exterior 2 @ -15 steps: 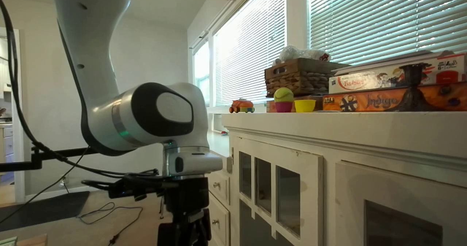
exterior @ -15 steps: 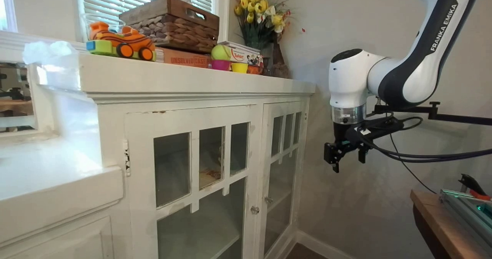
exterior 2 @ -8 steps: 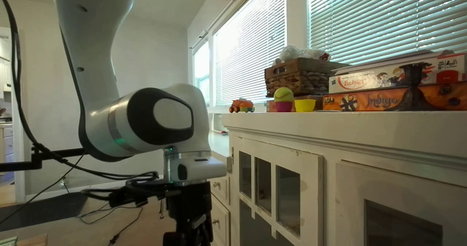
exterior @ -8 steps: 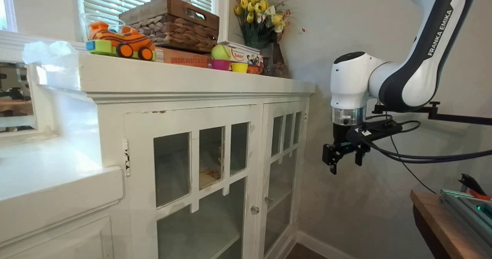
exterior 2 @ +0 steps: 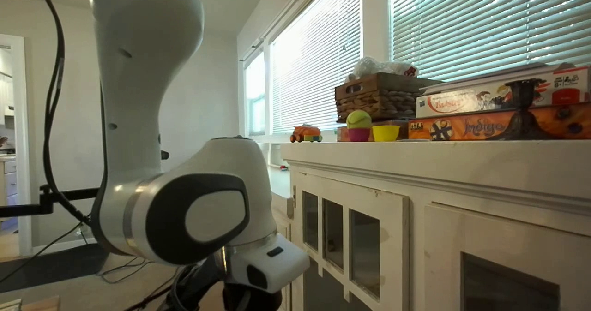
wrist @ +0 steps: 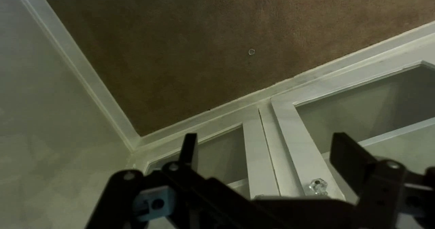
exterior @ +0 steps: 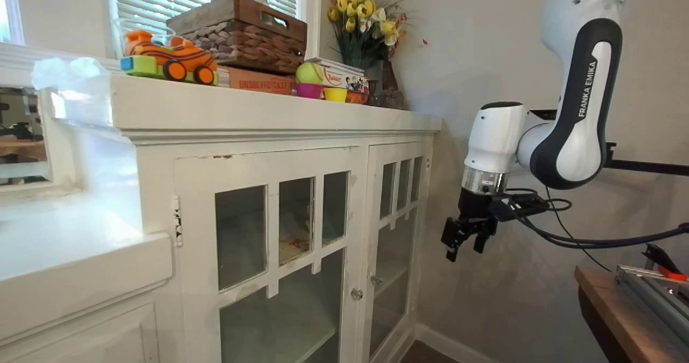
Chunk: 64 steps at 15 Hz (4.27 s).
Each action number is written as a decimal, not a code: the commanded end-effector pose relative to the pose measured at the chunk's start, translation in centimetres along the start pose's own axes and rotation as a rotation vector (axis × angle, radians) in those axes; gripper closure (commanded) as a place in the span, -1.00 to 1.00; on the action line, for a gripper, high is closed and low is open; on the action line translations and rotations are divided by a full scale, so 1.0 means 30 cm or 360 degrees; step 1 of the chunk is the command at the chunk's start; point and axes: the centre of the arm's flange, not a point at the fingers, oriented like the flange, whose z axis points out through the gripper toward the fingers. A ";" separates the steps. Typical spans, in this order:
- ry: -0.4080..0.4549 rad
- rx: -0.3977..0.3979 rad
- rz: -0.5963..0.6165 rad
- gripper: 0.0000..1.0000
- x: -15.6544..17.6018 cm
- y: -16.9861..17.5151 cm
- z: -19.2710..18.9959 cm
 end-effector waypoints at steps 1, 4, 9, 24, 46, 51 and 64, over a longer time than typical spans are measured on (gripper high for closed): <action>-0.0006 0.0029 -0.0110 -1.00 0.066 0.002 0.080; 0.0004 -0.0044 -0.0032 -1.00 0.061 0.021 0.058; 0.0068 -0.0121 -0.0010 -1.00 0.134 0.015 0.040; 0.0193 0.0123 -0.0255 -1.00 0.299 0.015 0.204; 0.0233 0.0253 -0.0636 -1.00 0.438 -0.132 0.422; 0.0207 0.0252 -0.0681 -1.00 0.455 -0.173 0.473; 0.0200 0.0185 -0.0650 -1.00 0.462 -0.185 0.494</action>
